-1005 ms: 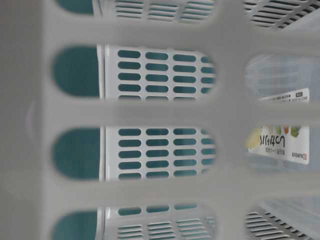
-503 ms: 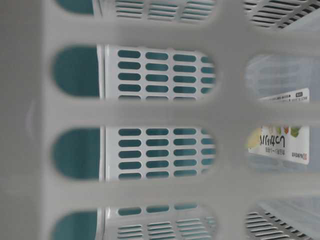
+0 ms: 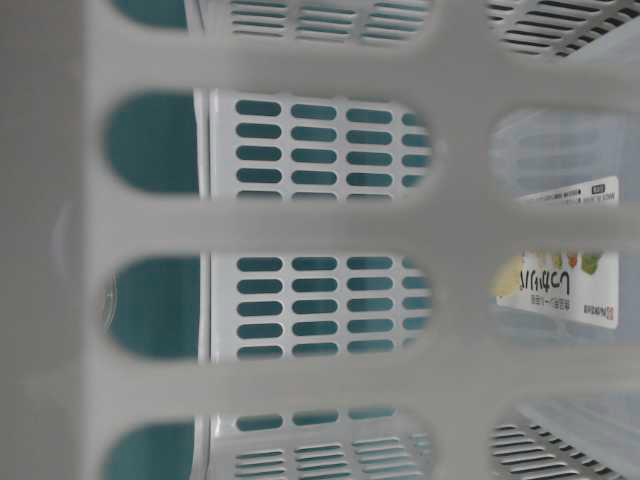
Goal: Pick up the tape dispenser from the shopping basket with the left arm.
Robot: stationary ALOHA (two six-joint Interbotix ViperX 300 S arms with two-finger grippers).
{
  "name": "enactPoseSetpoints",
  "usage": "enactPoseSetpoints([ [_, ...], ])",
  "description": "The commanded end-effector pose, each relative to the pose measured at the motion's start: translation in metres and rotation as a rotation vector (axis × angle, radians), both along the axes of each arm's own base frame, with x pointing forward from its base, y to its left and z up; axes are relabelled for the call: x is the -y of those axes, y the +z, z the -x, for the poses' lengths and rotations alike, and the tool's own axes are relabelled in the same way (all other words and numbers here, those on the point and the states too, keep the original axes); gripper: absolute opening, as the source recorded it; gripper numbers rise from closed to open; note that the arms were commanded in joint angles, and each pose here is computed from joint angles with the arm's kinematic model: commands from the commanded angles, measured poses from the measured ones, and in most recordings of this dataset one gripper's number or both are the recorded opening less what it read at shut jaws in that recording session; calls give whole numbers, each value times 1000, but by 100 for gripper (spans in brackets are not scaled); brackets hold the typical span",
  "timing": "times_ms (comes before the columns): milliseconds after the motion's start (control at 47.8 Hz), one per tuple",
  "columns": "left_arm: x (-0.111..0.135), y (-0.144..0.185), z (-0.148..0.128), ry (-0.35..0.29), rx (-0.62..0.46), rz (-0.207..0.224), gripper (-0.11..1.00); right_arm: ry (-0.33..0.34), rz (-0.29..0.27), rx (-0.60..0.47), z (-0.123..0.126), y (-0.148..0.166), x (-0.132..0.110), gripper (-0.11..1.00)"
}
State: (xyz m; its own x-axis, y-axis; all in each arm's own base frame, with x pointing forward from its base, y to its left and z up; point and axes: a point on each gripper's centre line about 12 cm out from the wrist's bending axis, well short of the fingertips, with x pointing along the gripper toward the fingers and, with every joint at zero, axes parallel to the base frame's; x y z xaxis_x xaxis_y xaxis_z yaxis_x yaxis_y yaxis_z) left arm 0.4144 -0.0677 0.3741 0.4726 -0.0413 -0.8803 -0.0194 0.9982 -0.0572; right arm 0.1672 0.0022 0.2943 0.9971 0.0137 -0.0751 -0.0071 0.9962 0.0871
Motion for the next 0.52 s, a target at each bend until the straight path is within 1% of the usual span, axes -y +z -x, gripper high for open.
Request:
enactPoseSetpoints([
  [0,-1,17,7,-3,50,5,30,0,2,-12,0,1,0,70],
  [188,-1,17,6,-3,56,6,30,-2,1,-55,3,-4,0,70],
  [503,2,19,4,-8,75,9,30,-3,6,-23,9,1,1,70],
])
